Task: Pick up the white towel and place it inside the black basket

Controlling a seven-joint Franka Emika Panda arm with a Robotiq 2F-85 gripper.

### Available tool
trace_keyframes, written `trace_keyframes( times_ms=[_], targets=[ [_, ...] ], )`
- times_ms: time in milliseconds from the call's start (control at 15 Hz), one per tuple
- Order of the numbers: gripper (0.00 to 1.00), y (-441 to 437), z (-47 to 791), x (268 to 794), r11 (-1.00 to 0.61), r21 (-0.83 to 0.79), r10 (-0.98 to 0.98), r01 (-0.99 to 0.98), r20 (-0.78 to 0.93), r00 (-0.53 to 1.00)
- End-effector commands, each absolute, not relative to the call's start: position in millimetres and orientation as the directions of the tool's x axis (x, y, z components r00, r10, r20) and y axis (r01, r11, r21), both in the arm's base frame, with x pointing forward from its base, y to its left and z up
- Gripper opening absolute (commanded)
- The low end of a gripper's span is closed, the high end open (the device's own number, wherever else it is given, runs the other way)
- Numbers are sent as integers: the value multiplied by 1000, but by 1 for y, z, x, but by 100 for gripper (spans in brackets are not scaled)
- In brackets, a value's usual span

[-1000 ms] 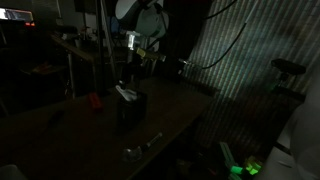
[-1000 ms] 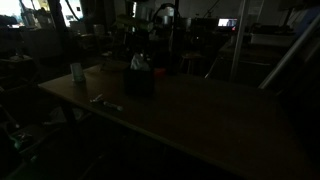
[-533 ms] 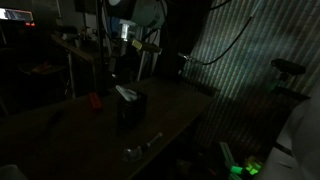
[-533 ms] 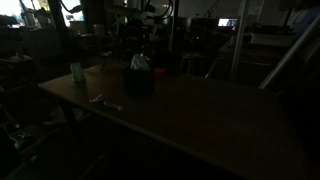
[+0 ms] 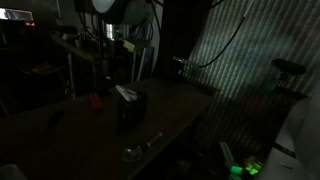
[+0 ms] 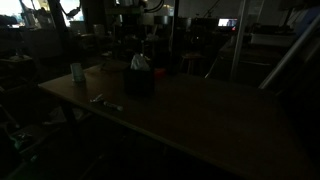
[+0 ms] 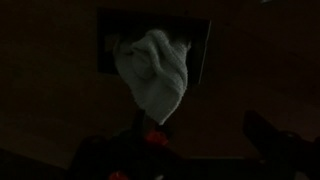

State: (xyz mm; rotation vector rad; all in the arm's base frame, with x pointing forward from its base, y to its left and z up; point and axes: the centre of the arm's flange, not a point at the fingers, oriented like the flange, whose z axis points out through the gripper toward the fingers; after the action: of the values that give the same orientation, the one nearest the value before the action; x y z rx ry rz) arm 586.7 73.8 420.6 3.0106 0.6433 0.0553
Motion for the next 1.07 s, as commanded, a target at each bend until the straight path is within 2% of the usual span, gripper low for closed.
trace_keyframes(
  times_ms=[0, 533, 600, 667, 1000],
  targets=[
    [100, 87, 416, 612, -878, 131, 468, 461, 33, 883],
    [100, 70, 368, 634, -870, 150, 469, 469, -38, 882],
    [76, 69, 365, 636, -871, 150, 467, 468, -40, 883],
    [74, 68, 363, 637, -870, 155, 467, 467, -42, 883],
    [35, 72, 369, 635, -857, 189, 481, 480, -45, 876]
  ],
)
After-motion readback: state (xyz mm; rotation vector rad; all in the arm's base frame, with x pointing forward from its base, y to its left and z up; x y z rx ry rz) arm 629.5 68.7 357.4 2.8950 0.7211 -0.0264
